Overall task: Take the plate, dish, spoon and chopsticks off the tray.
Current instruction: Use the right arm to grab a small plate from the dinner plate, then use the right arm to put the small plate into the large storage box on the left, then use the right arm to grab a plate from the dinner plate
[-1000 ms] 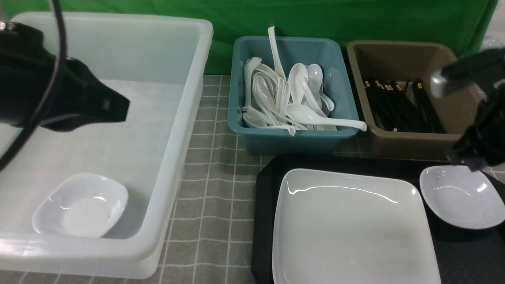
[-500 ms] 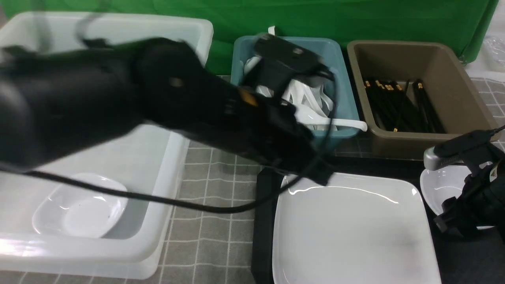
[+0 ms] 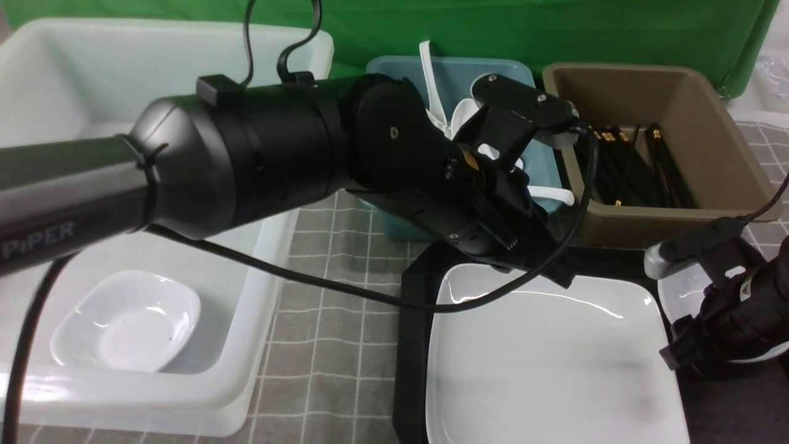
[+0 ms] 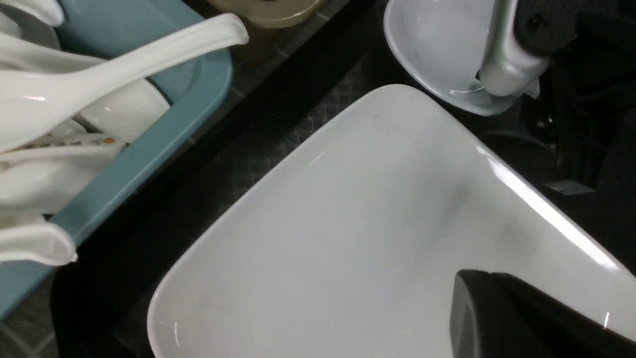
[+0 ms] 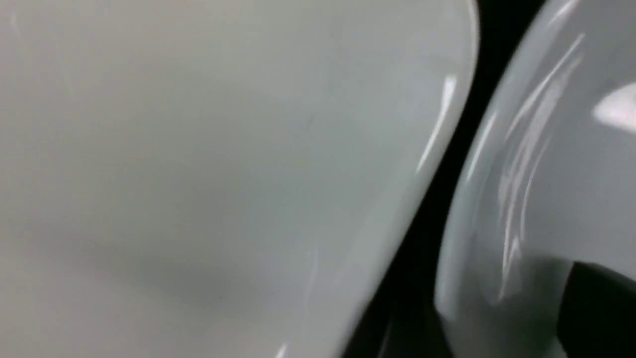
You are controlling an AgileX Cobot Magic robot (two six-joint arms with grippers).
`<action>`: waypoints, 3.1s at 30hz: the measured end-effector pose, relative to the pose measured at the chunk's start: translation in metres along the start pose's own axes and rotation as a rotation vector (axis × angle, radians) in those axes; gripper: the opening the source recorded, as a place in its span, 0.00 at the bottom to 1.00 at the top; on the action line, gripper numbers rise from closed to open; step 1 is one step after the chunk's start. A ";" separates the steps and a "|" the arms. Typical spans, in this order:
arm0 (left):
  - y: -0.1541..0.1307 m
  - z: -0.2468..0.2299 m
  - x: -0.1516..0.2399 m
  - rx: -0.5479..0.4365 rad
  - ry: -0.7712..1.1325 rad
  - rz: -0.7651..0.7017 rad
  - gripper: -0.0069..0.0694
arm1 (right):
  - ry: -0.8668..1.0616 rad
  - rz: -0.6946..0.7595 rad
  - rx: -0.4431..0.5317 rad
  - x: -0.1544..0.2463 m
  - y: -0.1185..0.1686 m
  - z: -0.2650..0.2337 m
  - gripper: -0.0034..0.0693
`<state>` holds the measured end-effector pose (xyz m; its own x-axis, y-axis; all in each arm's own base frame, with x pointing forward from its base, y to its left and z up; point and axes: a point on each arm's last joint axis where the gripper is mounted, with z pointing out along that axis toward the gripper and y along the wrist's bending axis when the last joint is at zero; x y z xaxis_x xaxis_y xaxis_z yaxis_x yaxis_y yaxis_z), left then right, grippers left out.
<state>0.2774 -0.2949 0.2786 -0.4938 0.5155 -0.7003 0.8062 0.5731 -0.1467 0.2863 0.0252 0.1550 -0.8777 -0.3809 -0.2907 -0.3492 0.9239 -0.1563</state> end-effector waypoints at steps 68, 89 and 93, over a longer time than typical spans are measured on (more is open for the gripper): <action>0.097 -0.297 0.156 -0.680 -0.313 -0.705 0.09 | -0.340 -0.656 -0.584 -0.189 0.356 -0.177 0.70; 0.009 -0.151 0.076 -0.053 -0.169 -0.203 0.09 | -0.039 0.040 -0.214 -0.138 0.032 -0.158 0.07; 0.009 -0.123 0.058 -0.051 -0.147 -0.149 0.09 | 0.033 0.178 -0.213 -0.104 0.001 -0.123 0.08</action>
<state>0.2157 -0.1816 0.3227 -0.5507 0.3267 -0.7681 0.7086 0.6693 -0.2234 0.3369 0.0704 0.3009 -0.9406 -0.2136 -0.2640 -0.2464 0.9642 0.0978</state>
